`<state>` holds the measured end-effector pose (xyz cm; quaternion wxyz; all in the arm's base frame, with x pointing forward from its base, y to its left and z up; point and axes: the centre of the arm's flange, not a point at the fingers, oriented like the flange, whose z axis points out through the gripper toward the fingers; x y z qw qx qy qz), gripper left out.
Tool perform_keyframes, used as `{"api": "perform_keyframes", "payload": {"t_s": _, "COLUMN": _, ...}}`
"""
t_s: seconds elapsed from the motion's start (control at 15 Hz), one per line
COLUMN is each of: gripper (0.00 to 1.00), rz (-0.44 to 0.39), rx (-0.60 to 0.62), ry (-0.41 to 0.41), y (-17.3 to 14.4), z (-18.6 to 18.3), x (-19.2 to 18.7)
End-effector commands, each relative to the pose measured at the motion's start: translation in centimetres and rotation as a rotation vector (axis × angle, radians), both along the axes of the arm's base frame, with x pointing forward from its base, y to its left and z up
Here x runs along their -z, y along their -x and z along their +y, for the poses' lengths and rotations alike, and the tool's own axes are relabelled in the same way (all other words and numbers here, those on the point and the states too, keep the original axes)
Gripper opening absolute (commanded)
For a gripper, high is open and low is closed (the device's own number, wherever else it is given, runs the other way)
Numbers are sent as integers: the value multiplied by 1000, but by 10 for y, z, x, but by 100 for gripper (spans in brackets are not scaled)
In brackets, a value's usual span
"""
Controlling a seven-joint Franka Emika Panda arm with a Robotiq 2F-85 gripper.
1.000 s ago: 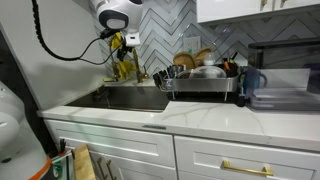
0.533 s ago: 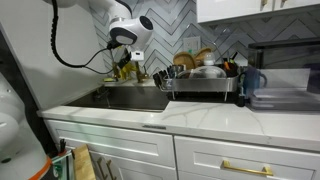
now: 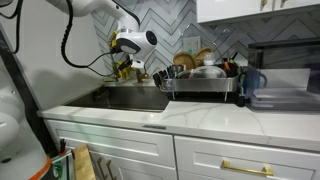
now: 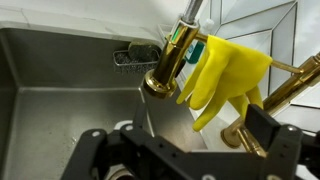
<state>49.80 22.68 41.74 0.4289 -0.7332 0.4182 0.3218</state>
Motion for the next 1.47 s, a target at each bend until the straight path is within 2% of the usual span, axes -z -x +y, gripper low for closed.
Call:
{"api": "perform_keyframes", "payload": {"t_s": 0.0, "gripper": 100, "rz": 47, "rx": -4, "ry": -49, "y": -9, "z": 23, "x": 15}}
{"api": "perform_keyframes", "payload": {"t_s": 0.47, "gripper": 100, "rz": 82, "rx": -18, "ry": -82, "y": -22, "z": 53, "x": 41}}
{"api": "perform_keyframes", "payload": {"t_s": 0.53, "gripper": 96, "rz": 87, "rx": -21, "ry": -86, "y": -23, "z": 56, "x": 44}}
{"api": "perform_keyframes", "payload": {"t_s": 0.6, "gripper": 84, "rz": 91, "rx": -23, "ry": -91, "y": -25, "z": 58, "x": 47}}
{"api": "perform_keyframes", "payload": {"t_s": 1.27, "gripper": 6, "rz": 102, "rx": -20, "ry": -120, "y": -35, "z": 72, "x": 61}}
{"api": "perform_keyframes", "payload": {"t_s": 1.33, "gripper": 1, "rz": 103, "rx": -21, "ry": -121, "y": -35, "z": 72, "x": 62}}
{"api": "perform_keyframes", "payload": {"t_s": 1.4, "gripper": 0, "rz": 104, "rx": -21, "ry": -121, "y": -36, "z": 73, "x": 62}}
